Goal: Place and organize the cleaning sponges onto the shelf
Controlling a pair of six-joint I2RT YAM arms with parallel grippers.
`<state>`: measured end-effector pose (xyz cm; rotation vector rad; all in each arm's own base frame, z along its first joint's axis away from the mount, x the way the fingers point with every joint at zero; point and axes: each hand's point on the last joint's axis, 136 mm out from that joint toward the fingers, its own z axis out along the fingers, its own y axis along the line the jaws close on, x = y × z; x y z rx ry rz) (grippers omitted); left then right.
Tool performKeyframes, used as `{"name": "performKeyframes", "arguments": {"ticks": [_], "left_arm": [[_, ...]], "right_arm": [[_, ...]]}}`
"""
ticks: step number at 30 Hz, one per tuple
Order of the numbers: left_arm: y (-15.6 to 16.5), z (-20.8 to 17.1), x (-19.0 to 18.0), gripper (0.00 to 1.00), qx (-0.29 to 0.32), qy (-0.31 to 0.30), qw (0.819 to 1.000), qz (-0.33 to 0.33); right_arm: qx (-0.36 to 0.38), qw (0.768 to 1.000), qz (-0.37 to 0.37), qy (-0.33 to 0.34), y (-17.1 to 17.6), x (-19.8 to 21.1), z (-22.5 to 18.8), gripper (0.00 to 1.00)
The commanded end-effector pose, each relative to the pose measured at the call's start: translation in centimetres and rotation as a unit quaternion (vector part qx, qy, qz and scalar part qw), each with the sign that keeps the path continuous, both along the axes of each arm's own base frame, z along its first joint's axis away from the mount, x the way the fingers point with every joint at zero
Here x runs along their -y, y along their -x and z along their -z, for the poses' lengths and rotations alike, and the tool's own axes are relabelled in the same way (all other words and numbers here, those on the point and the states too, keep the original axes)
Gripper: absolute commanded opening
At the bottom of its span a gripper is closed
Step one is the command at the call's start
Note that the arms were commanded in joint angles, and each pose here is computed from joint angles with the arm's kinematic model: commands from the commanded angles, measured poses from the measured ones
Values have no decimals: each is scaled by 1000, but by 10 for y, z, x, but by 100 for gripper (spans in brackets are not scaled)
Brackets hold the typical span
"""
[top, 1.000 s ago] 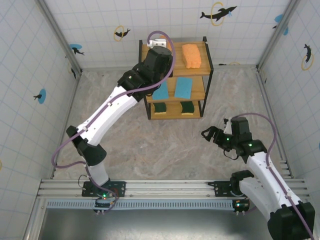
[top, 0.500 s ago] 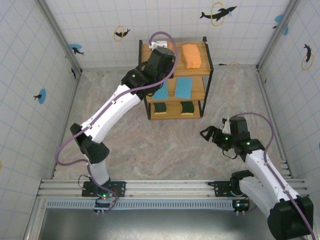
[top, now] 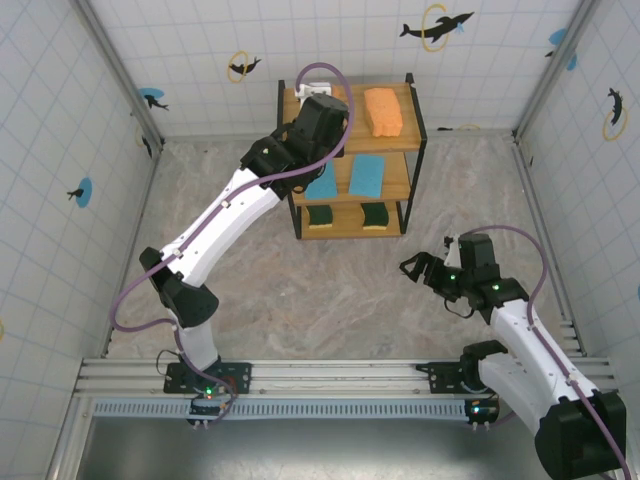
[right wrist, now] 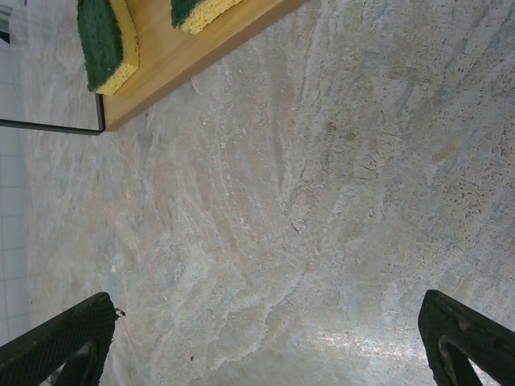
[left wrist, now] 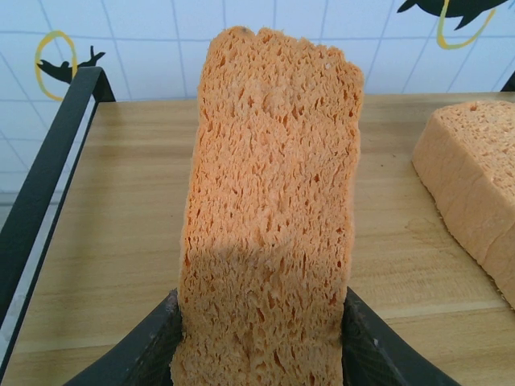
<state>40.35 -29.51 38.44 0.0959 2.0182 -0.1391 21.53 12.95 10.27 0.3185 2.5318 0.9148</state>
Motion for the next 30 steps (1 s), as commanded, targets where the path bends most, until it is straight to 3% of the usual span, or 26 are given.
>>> {"name": "performKeyframes", "arguments": {"ticks": [1,15,30], "left_arm": [[2,-14,-13,42,9,3,1000,-18],[0,-11,-12,58,8,1,1000,-23],[0,-13,-10,64,12,5,1000,-17]], "right_arm": [[1,1000,-9,-4,2,-3,5,99],[0,1000,-9,-4,1,-3,6,99],[-4,1000,-9,-4,1,-4,8,99]]}}
